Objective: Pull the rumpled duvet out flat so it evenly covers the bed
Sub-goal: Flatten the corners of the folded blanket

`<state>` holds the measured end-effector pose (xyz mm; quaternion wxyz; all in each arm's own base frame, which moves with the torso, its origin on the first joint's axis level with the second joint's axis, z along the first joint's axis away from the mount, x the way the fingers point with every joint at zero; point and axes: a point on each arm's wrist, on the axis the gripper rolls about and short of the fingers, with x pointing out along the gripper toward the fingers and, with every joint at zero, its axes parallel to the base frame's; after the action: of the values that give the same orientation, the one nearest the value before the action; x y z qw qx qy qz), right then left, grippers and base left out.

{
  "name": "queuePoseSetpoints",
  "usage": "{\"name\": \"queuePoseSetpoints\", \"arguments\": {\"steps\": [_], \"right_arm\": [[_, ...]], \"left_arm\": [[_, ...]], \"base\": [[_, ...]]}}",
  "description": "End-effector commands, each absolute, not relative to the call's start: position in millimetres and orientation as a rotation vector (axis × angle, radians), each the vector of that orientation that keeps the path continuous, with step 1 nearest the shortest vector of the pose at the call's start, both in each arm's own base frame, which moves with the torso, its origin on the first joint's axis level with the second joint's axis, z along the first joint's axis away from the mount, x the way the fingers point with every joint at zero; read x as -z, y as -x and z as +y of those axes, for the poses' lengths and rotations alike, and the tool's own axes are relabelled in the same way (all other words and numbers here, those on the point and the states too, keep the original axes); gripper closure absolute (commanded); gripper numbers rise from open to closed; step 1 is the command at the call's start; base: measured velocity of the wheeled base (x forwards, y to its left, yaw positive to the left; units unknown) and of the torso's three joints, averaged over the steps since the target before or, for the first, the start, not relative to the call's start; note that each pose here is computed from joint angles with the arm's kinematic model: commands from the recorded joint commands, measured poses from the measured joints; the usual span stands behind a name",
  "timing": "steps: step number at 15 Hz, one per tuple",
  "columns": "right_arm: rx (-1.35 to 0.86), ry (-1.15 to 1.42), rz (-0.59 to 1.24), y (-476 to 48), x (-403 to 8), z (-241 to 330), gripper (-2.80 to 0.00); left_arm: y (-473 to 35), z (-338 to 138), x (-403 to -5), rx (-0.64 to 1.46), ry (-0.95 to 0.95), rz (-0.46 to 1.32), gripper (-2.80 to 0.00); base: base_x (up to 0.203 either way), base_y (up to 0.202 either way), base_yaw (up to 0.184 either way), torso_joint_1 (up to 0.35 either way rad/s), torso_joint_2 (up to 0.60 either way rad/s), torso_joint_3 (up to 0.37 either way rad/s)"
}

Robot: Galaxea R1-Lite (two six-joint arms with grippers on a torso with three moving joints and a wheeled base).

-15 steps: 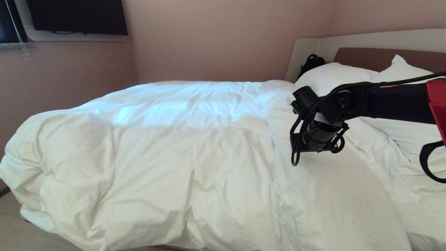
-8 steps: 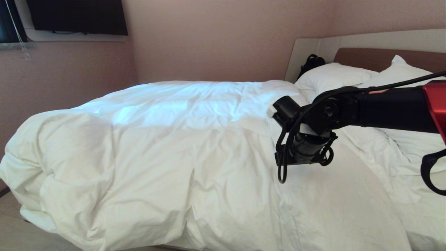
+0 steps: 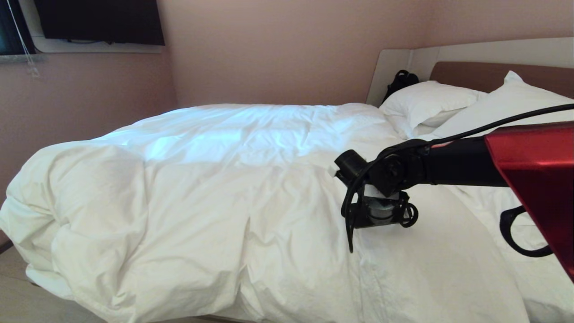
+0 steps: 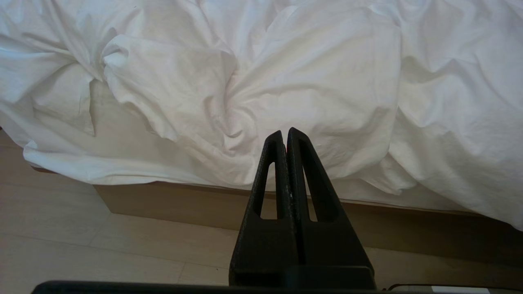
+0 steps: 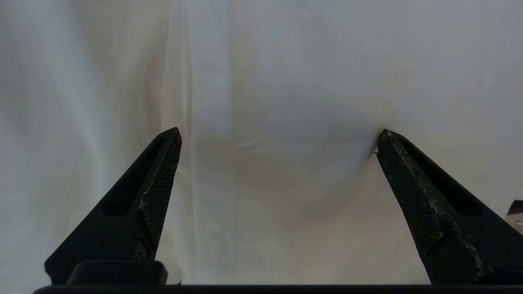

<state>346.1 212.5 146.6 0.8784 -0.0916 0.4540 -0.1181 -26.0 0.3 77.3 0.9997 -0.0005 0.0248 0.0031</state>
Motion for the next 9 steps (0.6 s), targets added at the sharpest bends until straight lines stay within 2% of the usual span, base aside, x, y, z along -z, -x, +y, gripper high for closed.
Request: {"name": "queuePoseSetpoints", "arguments": {"steps": [1,9], "right_arm": [[0.280,0.228,0.936,-354.4,-129.7,217.8,-2.80],[0.356,0.226,0.974,-387.4,-100.0,197.3,-2.80]], "left_arm": [[25.9,0.3,-77.0,-0.007,0.001,0.052,0.00],[26.0,0.3,-77.4,-0.008,0.001,0.050,0.00]], "base": [[0.000,0.000,0.000,0.000,0.00,0.000],[0.000,0.000,0.000,0.000,0.00,0.000]]}}
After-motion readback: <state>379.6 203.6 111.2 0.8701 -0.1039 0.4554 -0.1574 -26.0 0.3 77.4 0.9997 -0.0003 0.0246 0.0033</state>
